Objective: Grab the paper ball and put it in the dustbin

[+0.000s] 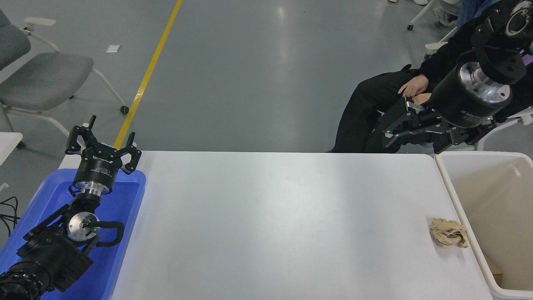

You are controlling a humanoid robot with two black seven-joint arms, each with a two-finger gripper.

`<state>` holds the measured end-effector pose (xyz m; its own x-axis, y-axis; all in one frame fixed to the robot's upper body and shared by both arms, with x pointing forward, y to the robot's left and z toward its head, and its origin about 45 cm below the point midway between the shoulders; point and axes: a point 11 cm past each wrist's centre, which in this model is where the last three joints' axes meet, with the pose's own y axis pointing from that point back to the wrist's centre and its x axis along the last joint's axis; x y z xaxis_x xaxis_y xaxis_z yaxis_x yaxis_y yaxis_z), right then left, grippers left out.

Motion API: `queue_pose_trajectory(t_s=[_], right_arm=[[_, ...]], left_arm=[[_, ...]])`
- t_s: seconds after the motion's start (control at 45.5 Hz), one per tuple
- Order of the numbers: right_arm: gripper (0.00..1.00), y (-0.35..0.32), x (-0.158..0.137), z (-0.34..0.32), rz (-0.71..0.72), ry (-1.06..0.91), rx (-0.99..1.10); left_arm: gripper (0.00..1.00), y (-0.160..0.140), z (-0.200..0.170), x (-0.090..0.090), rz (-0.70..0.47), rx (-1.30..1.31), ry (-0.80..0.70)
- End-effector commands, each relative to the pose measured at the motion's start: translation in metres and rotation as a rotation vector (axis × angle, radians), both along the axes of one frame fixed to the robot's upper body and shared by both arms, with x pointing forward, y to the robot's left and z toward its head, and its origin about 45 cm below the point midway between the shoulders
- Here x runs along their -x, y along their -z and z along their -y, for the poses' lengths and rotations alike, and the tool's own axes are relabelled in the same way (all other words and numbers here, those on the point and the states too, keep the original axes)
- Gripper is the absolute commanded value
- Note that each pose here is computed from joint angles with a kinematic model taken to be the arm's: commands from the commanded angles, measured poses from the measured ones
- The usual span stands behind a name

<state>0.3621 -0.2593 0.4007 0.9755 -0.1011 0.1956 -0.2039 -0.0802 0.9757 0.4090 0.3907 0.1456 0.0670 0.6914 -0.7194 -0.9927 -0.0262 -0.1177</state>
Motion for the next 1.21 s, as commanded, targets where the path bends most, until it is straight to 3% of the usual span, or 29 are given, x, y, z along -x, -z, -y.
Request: queue_pose_trajectory(t_s=[0.0,0.418,0.505,0.681,0.901,1.187], right_arm=[[1.00,-0.001,0.000,0.002,0.005,0.004,-0.003],[1.00,0.041,0.033,0.133,-0.079,0.348,-0.027],[1.00,0.066,0.029,0.178,0.030,0.441,0.041],[1.00,0.129,0.023,0.204,0.083,0.385,0.169],[1.00,0.223,0.047,0.207,0.037,0.318,0.193],[1.00,0.241,0.055,0.201,0.016,0.323,0.171]], left_arm=[[0.98,0.000,-0.001,0.000,0.000,0.000,-0.002],[0.98,0.000,0.000,0.000,0.001,0.001,-0.002],[0.98,0.000,0.000,0.000,0.001,0.001,-0.002],[0.98,0.000,0.000,0.000,0.000,0.001,-0.003],[0.98,0.000,0.000,0.000,0.002,0.003,-0.004],[0.98,0.000,0.000,0.000,0.001,0.002,-0.003]])
